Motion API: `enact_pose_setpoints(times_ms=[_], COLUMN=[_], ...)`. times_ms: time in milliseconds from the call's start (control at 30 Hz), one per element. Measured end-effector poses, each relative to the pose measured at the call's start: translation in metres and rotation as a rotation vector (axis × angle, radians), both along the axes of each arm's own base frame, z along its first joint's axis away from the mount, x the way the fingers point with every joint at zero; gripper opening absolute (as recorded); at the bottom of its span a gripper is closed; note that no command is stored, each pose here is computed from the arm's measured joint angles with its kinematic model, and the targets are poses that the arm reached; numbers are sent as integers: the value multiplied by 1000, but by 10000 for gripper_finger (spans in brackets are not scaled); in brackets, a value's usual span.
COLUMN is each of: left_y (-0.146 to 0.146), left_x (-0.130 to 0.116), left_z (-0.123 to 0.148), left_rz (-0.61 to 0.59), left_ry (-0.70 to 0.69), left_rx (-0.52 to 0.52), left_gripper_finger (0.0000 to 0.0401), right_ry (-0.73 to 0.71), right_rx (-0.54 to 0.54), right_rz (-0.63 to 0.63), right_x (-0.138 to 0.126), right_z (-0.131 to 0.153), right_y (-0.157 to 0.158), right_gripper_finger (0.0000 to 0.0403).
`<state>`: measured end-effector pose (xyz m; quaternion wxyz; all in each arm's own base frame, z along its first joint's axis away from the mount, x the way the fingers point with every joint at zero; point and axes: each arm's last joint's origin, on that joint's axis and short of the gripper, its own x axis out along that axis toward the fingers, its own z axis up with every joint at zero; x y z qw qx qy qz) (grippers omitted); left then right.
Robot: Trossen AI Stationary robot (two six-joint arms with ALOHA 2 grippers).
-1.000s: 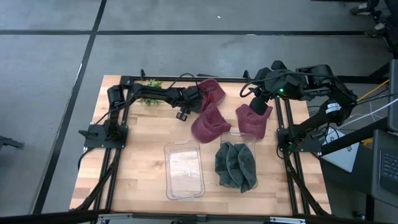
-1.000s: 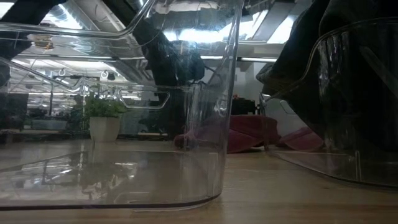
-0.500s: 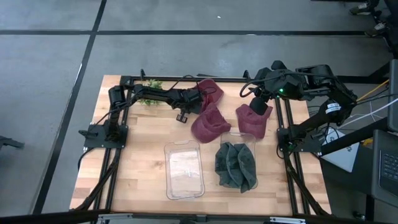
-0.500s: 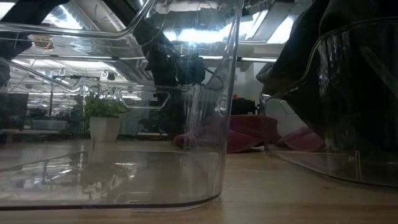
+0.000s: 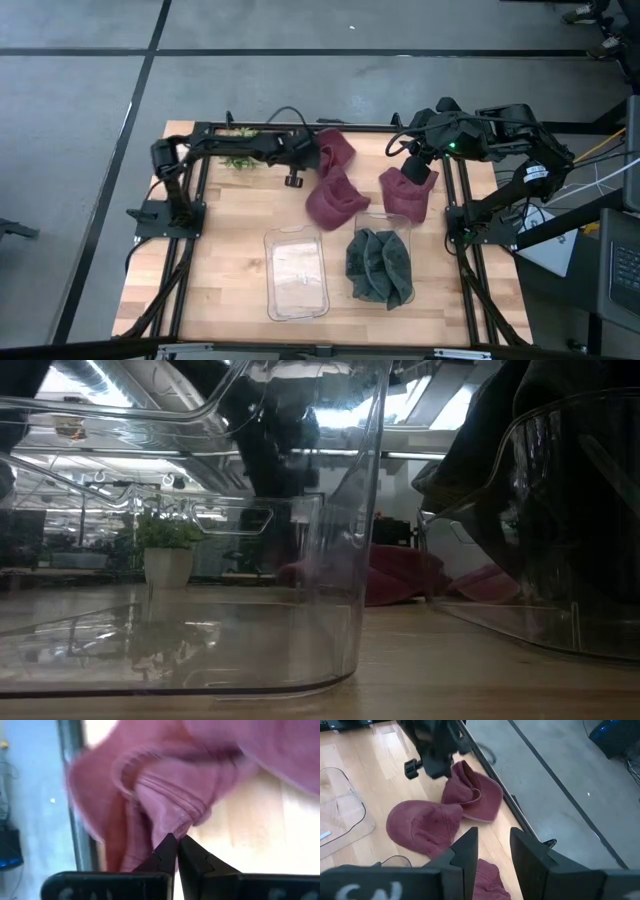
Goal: Pick & Place hat
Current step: Put the top pink cap into the left transparent bin
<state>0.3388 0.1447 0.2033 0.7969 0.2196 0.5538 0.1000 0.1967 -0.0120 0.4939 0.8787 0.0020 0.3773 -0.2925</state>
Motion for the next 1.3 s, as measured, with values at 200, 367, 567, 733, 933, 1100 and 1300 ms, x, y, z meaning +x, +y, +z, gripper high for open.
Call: enact_pose_setpoints(times_ms=[200, 367, 567, 733, 933, 1100, 1300], left_y=[2, 4, 3, 1, -1, -4, -8], left_x=[-14, -26, -35, -39, -45, -51, -59], left_z=[38, 60, 76, 84, 94, 105, 119], left_rz=[39, 81, 118, 145, 172, 186, 204], left_ry=[-117, -198, -264, -302, -348, -394, -454], left_rx=[29, 41, 37, 28, 23, 24, 27], left_gripper_finger=[4, 4, 4, 4, 4, 4, 4], right_ry=[1, 1, 0, -2, -5, 21, 131], right_rx=[-1, -1, 0, 3, 7, 7, 5], right_rz=[1, 1, 0, -3, -5, -5, -6], right_x=[0, 0, 0, 0, 0, 5, 18], right_z=[0, 0, 0, 0, 0, -7, -32], right_y=[0, 0, 0, 0, 0, 0, 0], right_gripper_finger=[113, 113, 113, 113, 113, 113, 113])
